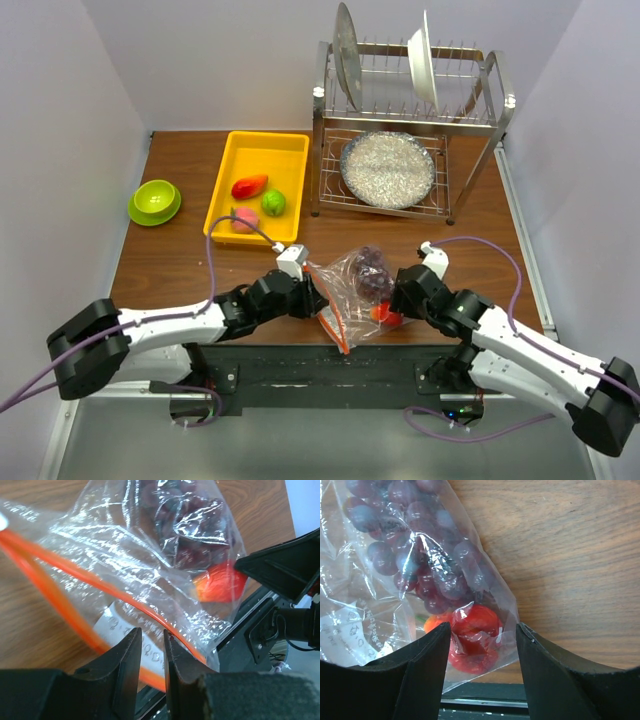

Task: Open the zip-top bag and remove the fake food

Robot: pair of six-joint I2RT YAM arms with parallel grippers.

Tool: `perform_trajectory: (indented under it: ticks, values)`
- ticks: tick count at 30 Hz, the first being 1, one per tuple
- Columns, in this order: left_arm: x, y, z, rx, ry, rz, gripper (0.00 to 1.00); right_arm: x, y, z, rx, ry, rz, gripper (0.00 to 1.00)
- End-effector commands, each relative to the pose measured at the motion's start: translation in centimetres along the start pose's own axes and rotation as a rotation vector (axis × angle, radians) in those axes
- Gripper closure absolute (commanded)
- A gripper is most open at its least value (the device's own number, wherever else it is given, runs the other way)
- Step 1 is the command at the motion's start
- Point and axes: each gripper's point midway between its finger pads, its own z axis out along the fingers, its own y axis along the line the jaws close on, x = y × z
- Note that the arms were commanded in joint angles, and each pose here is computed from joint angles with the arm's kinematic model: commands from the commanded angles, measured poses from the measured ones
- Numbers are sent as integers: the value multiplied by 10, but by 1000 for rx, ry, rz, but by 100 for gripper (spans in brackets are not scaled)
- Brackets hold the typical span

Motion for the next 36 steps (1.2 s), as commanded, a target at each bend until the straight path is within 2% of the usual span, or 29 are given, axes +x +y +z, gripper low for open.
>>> perform_trajectory:
  ticks: [1, 5, 9, 14, 16, 17, 18, 21, 23, 36]
  values:
    - [-23, -32, 12, 73, -77, 18, 72, -3, 1, 6, 9, -27, 22, 42]
    - [-7, -25, 30, 55, -35, 33, 73, -2, 5, 8, -1, -21, 19, 45]
    - [8, -22, 37, 66, -6, 22, 75, 2, 7, 11, -14, -7, 20, 60]
    - [18, -17, 42, 56, 9, 21, 76, 1, 14, 11, -38, 0, 15, 74]
    - [22, -13, 44, 37, 15, 22, 80, -3, 19, 9, -50, -6, 17, 82]
    - [25, -8, 46, 19, 23, 20, 90, -4, 19, 9, -48, -8, 12, 85]
    - [27, -2, 46, -10, 28, 16, 94, -6, 19, 7, -46, -11, 9, 89]
    - [36, 14, 46, -71, 50, 8, 100, -18, 22, 1, -43, -42, 3, 97]
    - [40, 21, 45, -102, 61, 0, 100, -27, 23, -4, -38, -63, -2, 100]
    - [61, 53, 38, -196, 100, -18, 100, -66, 28, -42, -63, -158, 17, 100]
